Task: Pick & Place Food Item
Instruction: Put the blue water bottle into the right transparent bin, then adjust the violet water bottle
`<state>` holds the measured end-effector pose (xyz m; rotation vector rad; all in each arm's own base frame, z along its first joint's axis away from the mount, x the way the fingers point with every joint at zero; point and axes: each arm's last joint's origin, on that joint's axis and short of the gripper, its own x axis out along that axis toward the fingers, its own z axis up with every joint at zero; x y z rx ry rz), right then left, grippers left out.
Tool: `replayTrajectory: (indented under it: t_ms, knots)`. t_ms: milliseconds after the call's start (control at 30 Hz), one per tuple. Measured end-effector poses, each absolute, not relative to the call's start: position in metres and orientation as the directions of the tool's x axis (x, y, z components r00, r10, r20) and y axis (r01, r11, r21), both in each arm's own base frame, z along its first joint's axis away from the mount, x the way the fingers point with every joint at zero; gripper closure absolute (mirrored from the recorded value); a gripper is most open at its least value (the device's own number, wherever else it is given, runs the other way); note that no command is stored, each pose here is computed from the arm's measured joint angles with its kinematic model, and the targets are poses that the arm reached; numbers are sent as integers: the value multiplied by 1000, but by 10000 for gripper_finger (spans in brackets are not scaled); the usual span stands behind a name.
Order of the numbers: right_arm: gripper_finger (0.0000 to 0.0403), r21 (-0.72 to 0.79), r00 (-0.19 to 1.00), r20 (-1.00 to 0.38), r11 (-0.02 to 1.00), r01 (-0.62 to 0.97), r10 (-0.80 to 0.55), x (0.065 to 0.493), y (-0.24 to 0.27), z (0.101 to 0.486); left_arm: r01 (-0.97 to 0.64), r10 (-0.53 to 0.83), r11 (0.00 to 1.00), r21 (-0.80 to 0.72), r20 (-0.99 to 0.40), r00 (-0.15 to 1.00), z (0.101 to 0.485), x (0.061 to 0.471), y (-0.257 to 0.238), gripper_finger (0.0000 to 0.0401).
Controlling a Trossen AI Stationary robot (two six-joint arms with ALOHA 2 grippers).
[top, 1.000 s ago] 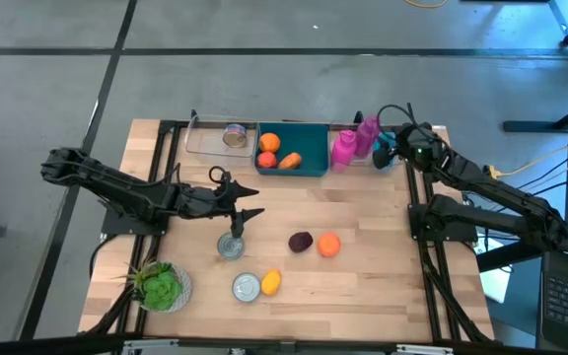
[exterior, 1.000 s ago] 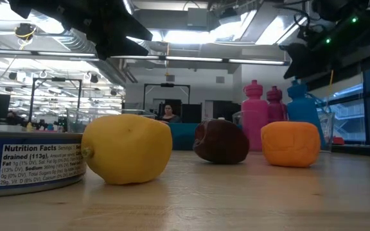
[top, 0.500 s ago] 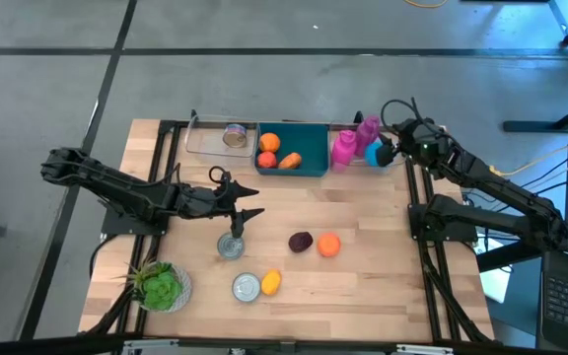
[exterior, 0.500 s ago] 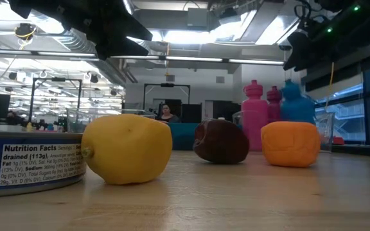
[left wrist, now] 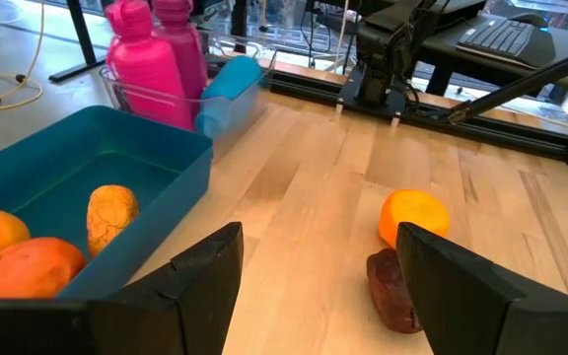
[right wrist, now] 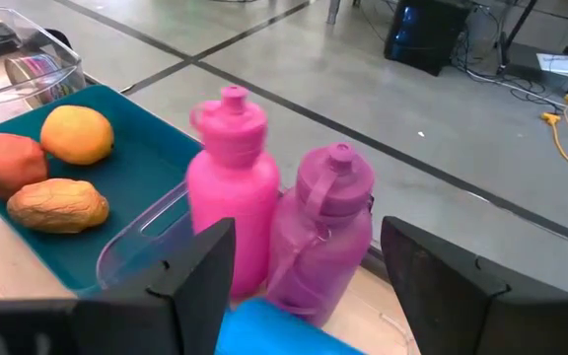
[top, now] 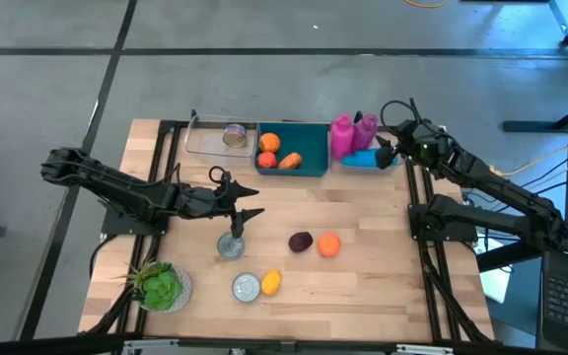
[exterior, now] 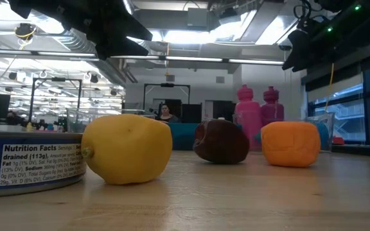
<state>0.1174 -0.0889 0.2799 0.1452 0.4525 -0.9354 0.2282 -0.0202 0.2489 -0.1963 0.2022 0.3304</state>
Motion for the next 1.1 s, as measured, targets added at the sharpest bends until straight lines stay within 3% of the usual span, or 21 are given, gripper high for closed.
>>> replayTrajectory:
  t_ms: [1100]
  knots:
    - [151, -68, 530, -440, 615, 786, -725, 118, -88, 280, -340, 301, 927, -159, -228, 926, 249, 228, -20, 141]
